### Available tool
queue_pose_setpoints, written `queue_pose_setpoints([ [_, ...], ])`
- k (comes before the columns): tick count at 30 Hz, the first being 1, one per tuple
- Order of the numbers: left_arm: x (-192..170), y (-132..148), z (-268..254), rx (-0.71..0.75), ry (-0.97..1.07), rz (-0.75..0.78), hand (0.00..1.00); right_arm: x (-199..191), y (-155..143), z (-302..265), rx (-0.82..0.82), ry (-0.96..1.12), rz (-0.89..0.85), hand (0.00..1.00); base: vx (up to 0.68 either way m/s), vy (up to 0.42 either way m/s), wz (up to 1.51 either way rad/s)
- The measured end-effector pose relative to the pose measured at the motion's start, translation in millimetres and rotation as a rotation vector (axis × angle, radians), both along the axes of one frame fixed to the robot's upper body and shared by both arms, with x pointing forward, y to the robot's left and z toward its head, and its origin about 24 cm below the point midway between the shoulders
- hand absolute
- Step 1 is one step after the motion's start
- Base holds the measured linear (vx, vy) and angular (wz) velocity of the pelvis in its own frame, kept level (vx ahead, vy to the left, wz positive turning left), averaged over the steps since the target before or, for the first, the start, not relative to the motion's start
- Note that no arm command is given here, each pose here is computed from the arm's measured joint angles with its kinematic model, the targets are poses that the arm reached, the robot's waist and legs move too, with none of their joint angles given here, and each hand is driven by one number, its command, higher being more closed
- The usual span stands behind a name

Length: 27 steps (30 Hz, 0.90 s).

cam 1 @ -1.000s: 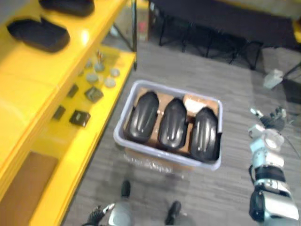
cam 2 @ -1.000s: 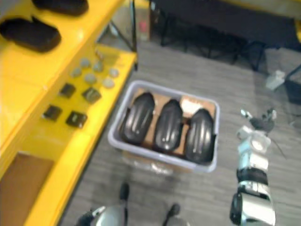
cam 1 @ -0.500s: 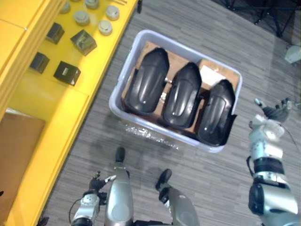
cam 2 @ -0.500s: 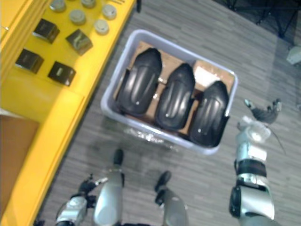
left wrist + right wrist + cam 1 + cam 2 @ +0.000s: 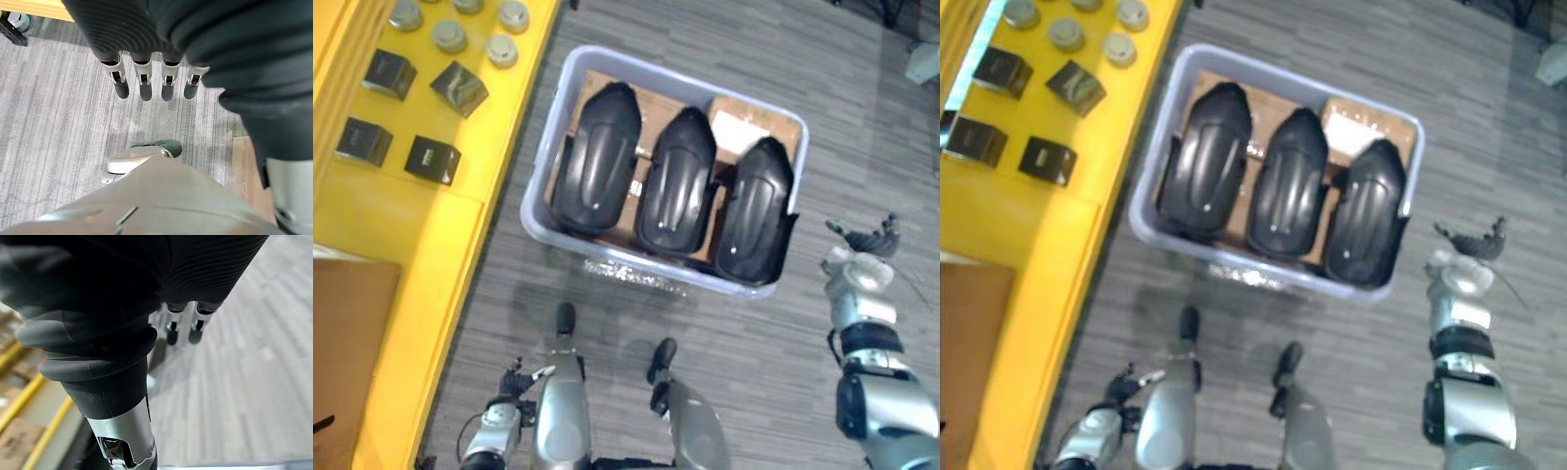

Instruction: Walk over and take plastic housings, then place them on the shelf

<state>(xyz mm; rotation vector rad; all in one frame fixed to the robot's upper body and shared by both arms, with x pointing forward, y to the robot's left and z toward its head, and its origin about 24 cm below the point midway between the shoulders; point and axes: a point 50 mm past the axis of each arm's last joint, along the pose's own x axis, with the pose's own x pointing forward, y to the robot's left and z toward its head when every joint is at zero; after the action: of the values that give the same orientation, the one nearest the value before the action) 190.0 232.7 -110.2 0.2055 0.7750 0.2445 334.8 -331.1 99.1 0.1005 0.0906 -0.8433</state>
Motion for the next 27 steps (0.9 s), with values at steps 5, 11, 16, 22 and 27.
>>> queue_pose_setpoints([
  [5,1,-1,0,-0.024,-0.010,0.023,0.00,4,5,2,-0.041,0.023,0.030,0.00,0.05,-0.006,0.05],
  [11,7,-4,3,-0.046,-0.032,0.014,0.00,14,14,13,-0.072,0.004,0.084,0.00,0.00,-0.001,0.02],
  [16,13,-7,6,-0.062,-0.050,0.015,0.00,16,19,12,-0.107,0.018,0.127,0.00,-0.03,0.005,0.09],
  [22,13,-7,5,-0.075,-0.054,0.026,0.00,20,27,9,-0.138,0.075,0.200,0.00,-0.02,0.010,0.05],
  [27,12,-6,5,-0.097,-0.058,0.053,0.00,21,35,-7,-0.116,0.142,0.246,0.00,-0.03,0.008,0.01],
])
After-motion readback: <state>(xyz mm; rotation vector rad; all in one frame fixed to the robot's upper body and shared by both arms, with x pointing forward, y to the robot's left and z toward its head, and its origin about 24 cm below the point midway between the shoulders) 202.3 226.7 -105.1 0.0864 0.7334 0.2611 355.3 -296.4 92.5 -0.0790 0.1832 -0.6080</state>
